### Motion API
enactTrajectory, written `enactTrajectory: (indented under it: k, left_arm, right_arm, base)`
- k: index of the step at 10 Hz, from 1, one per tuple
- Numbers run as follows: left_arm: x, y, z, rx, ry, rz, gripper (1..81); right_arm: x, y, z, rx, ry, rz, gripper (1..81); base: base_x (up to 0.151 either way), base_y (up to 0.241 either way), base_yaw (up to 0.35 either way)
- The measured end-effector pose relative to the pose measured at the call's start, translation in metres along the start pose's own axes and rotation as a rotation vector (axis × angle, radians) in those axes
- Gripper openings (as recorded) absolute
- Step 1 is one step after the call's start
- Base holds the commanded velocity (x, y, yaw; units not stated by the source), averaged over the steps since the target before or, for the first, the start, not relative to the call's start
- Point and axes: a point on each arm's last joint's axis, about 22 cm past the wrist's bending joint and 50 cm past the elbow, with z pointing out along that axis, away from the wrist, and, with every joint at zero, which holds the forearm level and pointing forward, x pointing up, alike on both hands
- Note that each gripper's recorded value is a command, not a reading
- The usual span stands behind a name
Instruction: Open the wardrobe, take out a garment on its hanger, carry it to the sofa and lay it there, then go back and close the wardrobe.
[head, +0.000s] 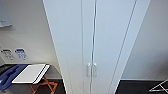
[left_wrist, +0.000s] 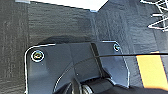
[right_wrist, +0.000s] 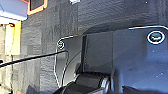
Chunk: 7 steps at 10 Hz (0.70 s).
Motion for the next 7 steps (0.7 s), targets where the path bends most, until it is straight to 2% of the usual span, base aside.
enactTrajectory:
  k: [2,5,7]
  left_arm:
    - [0.014,0.006,-0.012,-0.032,0.015,0.007,81.1]
    - [0.042,0.016,-0.038,-0.083,0.049,0.022,81.1]
    - [0.062,0.02,-0.056,-0.108,0.072,0.037,81.1]
  right_arm:
    - [0.024,-0.009,-0.013,0.034,0.025,-0.018,81.1]
    - [0.038,-0.033,-0.027,0.101,0.036,-0.035,81.1]
    - [0.051,-0.039,-0.037,0.12,0.048,-0.048,81.1]
  base:
    - [0.0,0.0,0.0]
    - [0.0,0.0,0.0]
    - [0.0,0.0,0.0]
